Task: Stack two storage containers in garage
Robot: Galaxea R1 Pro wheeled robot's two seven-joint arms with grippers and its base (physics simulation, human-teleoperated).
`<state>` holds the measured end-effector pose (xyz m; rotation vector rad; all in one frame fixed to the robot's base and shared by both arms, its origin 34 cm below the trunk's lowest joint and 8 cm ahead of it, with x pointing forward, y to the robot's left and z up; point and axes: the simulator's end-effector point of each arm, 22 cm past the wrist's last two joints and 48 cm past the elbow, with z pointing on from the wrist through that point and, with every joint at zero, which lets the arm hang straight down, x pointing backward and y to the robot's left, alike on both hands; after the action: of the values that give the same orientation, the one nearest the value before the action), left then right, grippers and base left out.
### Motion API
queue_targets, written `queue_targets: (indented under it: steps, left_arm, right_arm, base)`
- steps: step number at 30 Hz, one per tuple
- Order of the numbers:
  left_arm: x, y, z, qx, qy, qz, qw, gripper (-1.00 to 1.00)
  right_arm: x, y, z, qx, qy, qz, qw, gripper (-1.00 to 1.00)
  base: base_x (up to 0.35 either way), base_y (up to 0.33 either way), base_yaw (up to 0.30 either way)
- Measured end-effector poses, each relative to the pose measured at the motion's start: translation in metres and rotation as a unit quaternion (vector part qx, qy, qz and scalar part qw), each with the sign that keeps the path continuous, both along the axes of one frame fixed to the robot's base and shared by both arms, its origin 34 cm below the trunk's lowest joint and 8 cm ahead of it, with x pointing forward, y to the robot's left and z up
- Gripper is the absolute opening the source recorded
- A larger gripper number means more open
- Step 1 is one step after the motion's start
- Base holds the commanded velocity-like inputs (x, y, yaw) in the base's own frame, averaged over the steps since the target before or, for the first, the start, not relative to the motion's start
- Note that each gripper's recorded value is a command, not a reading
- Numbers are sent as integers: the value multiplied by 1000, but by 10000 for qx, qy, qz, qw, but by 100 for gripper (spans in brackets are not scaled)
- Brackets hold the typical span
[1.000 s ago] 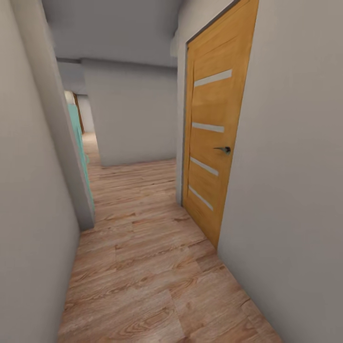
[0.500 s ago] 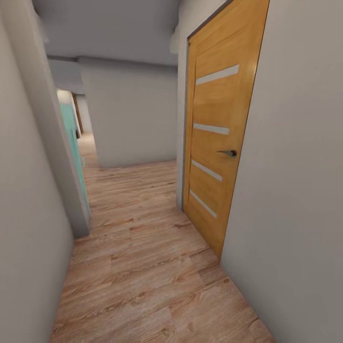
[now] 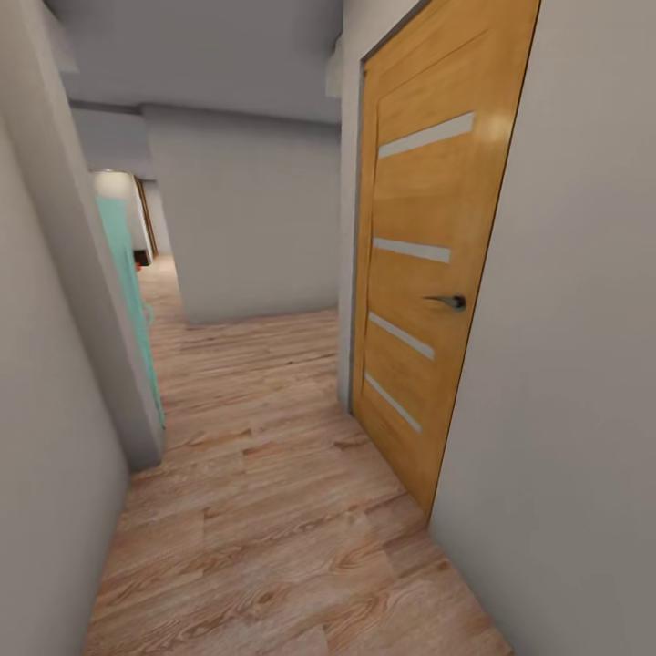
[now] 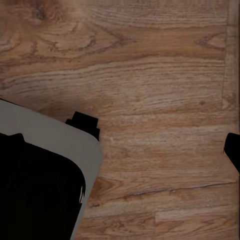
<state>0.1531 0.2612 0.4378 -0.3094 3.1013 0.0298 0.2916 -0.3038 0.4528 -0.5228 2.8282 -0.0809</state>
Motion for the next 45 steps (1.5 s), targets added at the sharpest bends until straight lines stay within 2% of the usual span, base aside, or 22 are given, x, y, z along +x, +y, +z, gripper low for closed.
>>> queue_targets:
  steps: [10, 24, 32, 45]
  left_arm:
    - [0, 0, 0, 1, 0, -1, 10000, 100]
    - [0, 0, 0, 0, 0, -2, 10000, 100]
    - [0, 0, 0, 0, 0, 0, 10000, 100]
    - [0, -1, 0, -7, 3, 0, 10000, 100]
  right_arm:
    - [0, 2, 0, 18, -7, -1, 10000, 100]
    - [0, 1, 0, 10, -6, 3, 10000, 100]
    - [0, 1, 0, 10, -7, 2, 10000, 100]
    - [0, 3, 0, 23, -3, 4, 10000, 100]
  base:
    - [320, 0, 14]
    - [320, 0, 256]
    - [311, 0, 47]
    - [43, 0, 1]
